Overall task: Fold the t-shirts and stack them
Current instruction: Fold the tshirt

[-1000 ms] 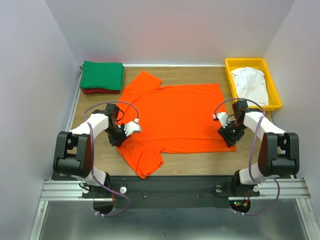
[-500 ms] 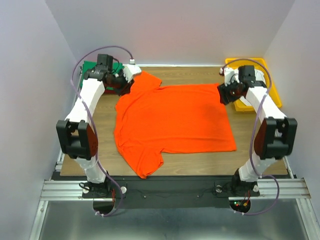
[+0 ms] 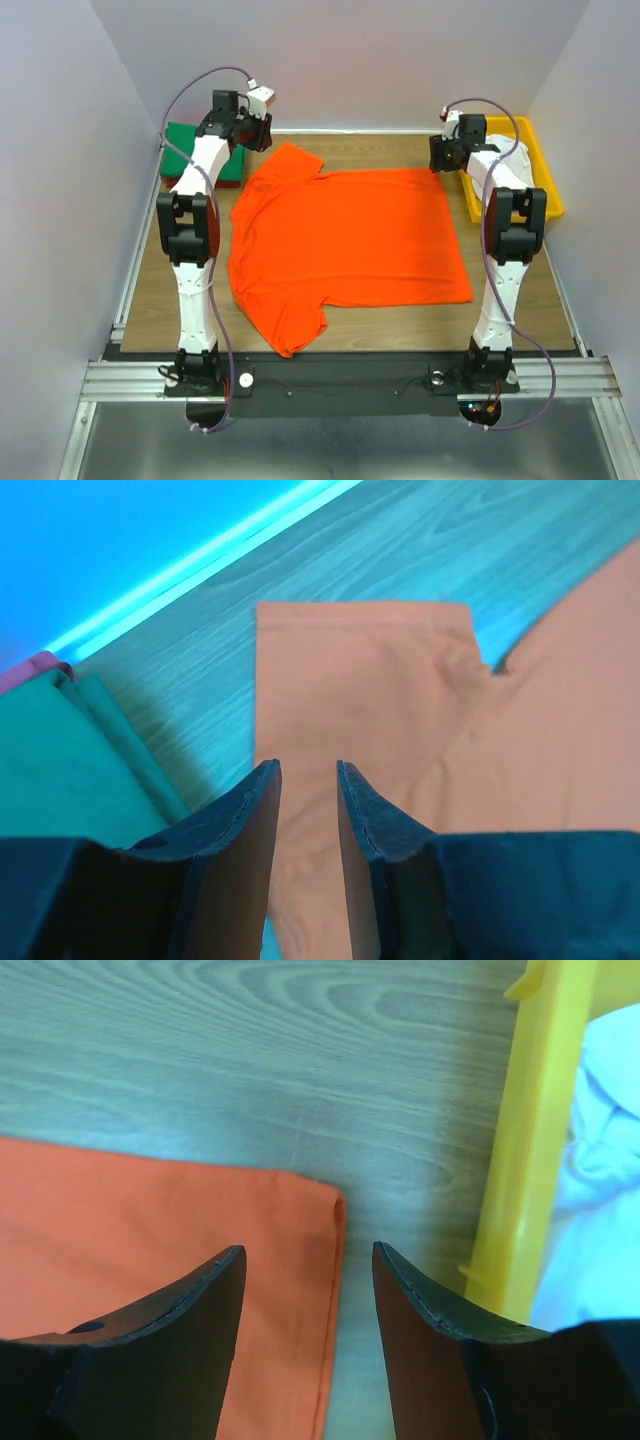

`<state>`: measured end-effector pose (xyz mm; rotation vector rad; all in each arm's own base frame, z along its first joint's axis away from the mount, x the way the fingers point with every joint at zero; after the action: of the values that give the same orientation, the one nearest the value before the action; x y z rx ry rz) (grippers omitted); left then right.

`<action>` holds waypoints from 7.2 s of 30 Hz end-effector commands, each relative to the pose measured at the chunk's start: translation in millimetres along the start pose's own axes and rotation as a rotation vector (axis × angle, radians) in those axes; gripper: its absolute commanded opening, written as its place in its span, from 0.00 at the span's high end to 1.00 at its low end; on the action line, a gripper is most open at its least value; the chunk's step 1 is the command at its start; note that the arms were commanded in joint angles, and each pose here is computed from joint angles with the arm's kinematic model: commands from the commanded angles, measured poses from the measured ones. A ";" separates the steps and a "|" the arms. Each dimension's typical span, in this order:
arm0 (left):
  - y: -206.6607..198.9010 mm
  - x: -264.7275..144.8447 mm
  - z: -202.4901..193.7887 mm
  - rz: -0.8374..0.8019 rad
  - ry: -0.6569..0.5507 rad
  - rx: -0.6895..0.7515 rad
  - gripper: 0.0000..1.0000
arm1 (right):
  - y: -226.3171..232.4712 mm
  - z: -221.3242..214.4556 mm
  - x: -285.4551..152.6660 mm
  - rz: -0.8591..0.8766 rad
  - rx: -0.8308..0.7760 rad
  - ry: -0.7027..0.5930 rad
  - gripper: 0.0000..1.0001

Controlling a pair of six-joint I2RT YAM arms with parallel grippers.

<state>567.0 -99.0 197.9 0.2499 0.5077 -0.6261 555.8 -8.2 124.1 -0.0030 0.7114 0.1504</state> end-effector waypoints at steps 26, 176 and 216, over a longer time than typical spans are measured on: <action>25.5 97.1 -24.1 0.106 -0.080 -0.455 0.32 | -18.1 8.9 40.5 -0.104 0.129 -0.081 0.28; -106.7 -102.6 -137.7 0.154 0.087 -0.091 1.00 | -7.5 -58.0 -52.6 0.166 0.071 -0.001 1.00; -110.0 -102.3 -137.5 0.148 0.202 -0.025 1.00 | -10.6 -68.2 -74.4 0.129 -0.057 0.013 0.99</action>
<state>385.5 -86.7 118.9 0.3012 0.7040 -0.4400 463.0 -24.2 116.9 0.0369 0.7351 0.3011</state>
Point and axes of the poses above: each gripper's point midway between its finger pads, its own x axis out along the fingers, its own y axis along the line the jaws close on, z = x × y, the point moved 5 cm from there along -x, back along the fingers, and after that the axes turned 5 degrees about x, right-handed, at the moved point
